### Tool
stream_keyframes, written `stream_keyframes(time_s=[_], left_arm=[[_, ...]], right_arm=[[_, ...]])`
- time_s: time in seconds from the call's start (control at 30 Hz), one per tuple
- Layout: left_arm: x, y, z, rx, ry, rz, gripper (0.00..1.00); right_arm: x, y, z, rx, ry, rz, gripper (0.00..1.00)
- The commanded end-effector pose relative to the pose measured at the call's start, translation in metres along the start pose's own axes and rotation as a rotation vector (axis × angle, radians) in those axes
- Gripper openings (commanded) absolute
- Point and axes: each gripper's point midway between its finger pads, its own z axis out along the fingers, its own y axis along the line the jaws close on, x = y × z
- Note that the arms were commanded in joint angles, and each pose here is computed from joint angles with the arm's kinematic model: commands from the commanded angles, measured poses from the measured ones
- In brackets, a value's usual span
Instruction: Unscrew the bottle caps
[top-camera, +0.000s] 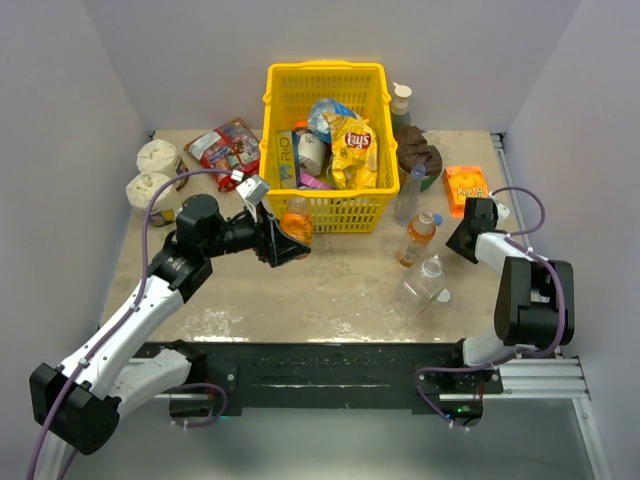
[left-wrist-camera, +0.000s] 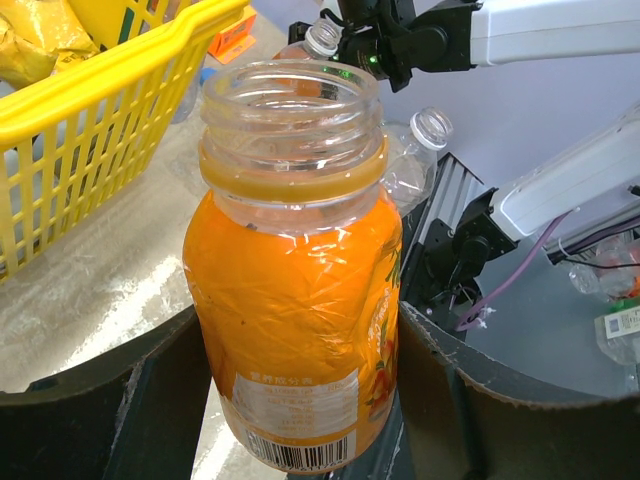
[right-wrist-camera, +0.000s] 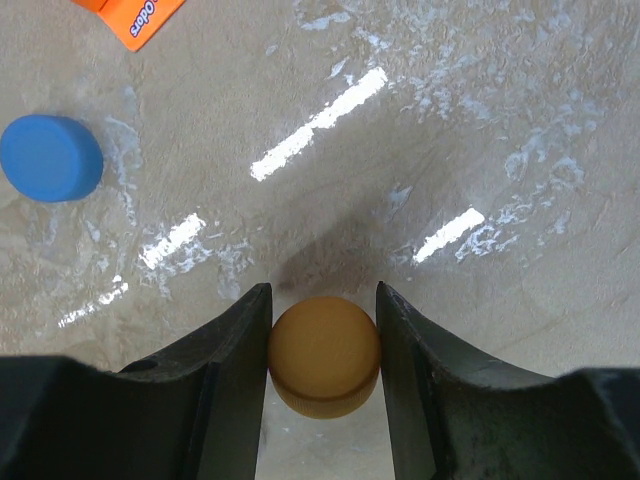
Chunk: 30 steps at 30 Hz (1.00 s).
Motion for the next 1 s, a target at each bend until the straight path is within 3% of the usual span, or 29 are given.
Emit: stream_keyframes(time_s=[0.0, 0.57, 0.77, 0.97], left_arm=[[-0.024, -0.007, -0.003, -0.002, -0.060, 0.060, 0.41], [-0.021, -0.009, -0.001, 0.019, -0.025, 0.090, 0.41], [-0.013, -0.018, 0.001, 0.036, 0.015, 0.128, 0.41], [-0.001, -0.033, 0.010, 0.070, 0.008, 0.105, 0.41]], right_arm=[[-0.018, 0.003, -0.001, 0.026, -0.045, 0.017, 0.50], [-0.028, -0.001, -0.019, 0.025, -0.077, 0.021, 0.67], [-0.078, -0.005, -0.072, 0.031, -0.194, 0.037, 0.68], [-0.141, 0.018, -0.167, -0.197, -0.397, 0.140, 0.68]])
